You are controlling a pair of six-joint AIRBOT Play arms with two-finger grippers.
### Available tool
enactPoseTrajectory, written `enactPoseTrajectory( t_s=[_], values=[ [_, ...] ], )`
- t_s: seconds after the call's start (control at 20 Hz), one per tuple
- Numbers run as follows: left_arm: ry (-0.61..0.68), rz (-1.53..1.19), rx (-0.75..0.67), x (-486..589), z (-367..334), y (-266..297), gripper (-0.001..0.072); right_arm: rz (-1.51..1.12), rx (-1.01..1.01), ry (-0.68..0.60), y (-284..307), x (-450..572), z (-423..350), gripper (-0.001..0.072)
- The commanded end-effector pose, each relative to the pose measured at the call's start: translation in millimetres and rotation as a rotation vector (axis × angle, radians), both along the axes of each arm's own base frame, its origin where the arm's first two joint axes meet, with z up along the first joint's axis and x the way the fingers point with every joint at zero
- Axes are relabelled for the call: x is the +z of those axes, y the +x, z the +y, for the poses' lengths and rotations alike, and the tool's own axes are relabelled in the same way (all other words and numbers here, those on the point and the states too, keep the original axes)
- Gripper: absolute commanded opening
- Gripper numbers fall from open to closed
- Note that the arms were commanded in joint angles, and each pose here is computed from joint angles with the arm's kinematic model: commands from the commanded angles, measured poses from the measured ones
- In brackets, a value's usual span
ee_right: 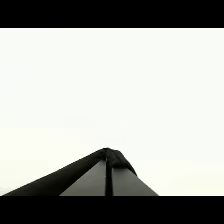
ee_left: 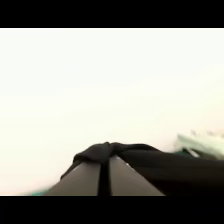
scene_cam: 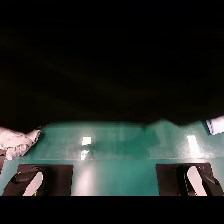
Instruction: Fold the shirts.
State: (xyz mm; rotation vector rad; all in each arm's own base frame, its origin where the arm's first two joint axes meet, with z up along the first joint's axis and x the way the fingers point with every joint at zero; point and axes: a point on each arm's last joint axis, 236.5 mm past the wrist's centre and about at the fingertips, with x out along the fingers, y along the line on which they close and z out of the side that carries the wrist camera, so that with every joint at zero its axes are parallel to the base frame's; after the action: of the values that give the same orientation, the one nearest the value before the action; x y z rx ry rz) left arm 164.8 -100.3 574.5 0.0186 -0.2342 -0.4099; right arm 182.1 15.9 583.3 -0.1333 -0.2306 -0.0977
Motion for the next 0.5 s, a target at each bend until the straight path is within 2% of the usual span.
enactPoseTrajectory(
  t_s=[0.0, 0.2, 0.45],
  values=[
    [-0.010, 0.295, -0.016, -82, 4, 57, 0.0032, 0.235, 0.036, 0.108, 42, -57, -21, 0.0012],
    [-0.047, 0.822, -0.052, -252, 14, 151, 0.0032, 0.783, 0.183, 0.295, 133, -214, -45, 0.0012],
    [-0.105, 1.364, -0.107, -456, 10, 196, 0.0032, 1.439, 0.130, 0.248, 188, -419, -43, 0.0012]
  ],
)
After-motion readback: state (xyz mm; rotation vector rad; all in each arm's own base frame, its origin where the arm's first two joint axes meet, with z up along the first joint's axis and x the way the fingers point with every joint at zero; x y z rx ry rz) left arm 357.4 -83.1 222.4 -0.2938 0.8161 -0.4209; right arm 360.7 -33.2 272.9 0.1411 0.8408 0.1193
